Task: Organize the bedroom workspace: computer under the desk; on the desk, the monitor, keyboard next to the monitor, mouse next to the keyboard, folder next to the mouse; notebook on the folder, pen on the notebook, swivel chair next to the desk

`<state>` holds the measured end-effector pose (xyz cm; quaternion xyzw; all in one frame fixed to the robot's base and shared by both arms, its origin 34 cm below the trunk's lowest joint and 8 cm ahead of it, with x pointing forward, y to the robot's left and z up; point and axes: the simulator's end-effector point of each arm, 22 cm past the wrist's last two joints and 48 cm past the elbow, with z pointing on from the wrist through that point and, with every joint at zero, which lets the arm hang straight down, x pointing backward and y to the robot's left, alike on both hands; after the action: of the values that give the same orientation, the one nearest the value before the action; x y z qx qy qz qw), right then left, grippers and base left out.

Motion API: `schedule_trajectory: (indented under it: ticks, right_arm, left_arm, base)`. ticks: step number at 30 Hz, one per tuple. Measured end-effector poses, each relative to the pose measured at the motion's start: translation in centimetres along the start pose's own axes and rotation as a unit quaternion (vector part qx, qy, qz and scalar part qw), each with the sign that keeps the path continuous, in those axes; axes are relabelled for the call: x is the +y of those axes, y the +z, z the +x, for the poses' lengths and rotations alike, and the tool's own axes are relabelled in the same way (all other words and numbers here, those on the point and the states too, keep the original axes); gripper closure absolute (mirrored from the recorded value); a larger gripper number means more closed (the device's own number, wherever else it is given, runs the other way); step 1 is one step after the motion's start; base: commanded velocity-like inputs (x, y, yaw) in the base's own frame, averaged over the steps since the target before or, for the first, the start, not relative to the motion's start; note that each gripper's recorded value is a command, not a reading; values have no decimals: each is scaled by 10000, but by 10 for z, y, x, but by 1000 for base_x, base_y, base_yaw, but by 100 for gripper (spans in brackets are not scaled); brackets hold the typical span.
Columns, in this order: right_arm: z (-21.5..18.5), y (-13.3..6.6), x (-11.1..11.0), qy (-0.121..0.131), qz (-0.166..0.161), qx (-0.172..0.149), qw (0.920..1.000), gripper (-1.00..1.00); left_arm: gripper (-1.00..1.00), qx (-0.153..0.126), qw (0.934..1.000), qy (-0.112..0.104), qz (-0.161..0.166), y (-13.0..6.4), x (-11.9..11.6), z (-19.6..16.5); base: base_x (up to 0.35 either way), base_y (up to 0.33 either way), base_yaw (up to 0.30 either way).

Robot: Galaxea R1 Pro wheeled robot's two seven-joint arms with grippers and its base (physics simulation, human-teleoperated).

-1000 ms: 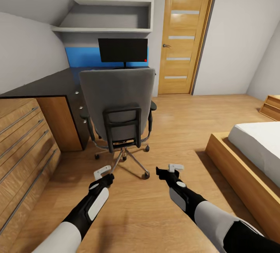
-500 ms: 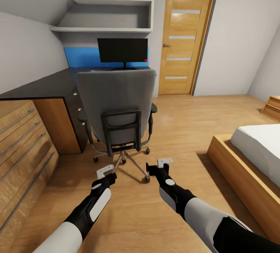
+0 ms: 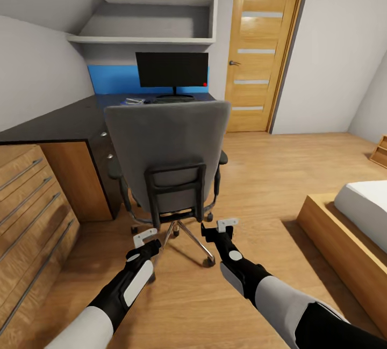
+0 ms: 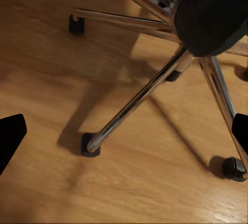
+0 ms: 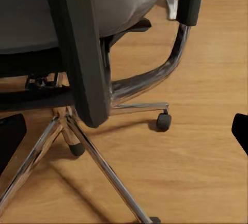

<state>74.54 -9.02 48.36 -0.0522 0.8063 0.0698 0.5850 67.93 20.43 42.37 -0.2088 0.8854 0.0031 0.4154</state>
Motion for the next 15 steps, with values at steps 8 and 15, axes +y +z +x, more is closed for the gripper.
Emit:
schedule_trajectory:
  ticks: [8,15]
  right_arm:
    - [1,0,1,1,-25,0,10000,-100]
    - [3,-1,1,2,-29,12,10000,-100]
  left_arm:
    - [-100,8,10000,-6,-1,0,0,1]
    - [-100,4,10000,-3,-8,0,1,0]
  base:
    - [87,194,0]
    - [44,36,0]
